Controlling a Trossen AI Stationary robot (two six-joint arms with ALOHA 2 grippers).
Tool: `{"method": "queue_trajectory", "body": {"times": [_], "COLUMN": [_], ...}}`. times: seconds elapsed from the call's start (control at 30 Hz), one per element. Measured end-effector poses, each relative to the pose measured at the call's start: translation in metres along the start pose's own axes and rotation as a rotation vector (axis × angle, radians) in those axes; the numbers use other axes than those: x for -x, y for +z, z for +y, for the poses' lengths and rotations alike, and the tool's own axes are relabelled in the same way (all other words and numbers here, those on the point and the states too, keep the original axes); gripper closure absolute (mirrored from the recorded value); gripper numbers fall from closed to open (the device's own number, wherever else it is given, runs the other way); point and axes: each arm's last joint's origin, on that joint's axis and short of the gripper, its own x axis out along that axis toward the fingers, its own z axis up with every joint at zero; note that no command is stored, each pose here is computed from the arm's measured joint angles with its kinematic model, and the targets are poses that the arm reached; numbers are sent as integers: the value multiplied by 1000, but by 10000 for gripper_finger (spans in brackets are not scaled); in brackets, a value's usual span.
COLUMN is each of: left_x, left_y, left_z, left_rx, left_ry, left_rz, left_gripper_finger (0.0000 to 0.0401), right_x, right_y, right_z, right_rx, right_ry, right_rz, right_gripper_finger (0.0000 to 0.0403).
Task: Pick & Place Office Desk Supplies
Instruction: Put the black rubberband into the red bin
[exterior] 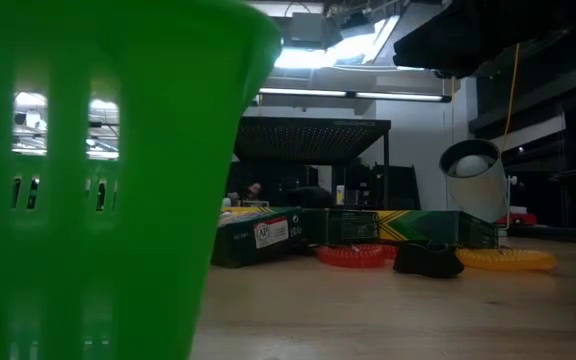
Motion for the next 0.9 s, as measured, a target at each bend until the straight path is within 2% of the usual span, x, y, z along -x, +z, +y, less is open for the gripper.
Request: {"method": "queue_trajectory", "body": {"times": [0.27,0.5,0.67,0.9], "left_x": [-3,-9,-24,-45], "left_y": [-27,-50,-63,-81], "left_z": [-41,-69,-80,-82], "left_rx": [150,241,296,338], "left_ry": [-19,29,63,158], "left_rz": [31,42,91,211], "left_gripper_finger": [397,397,397,396], "right_x": [0,0,0,0], "right_y": [0,0,0,0], "right_z": [0,0,0,0], "right_rx": [0,0,0,-1], "right_ry": [0,0,0,0], "right_rz": [0,0,0,-1], "right_gripper_finger": [207,207,207,207]}}
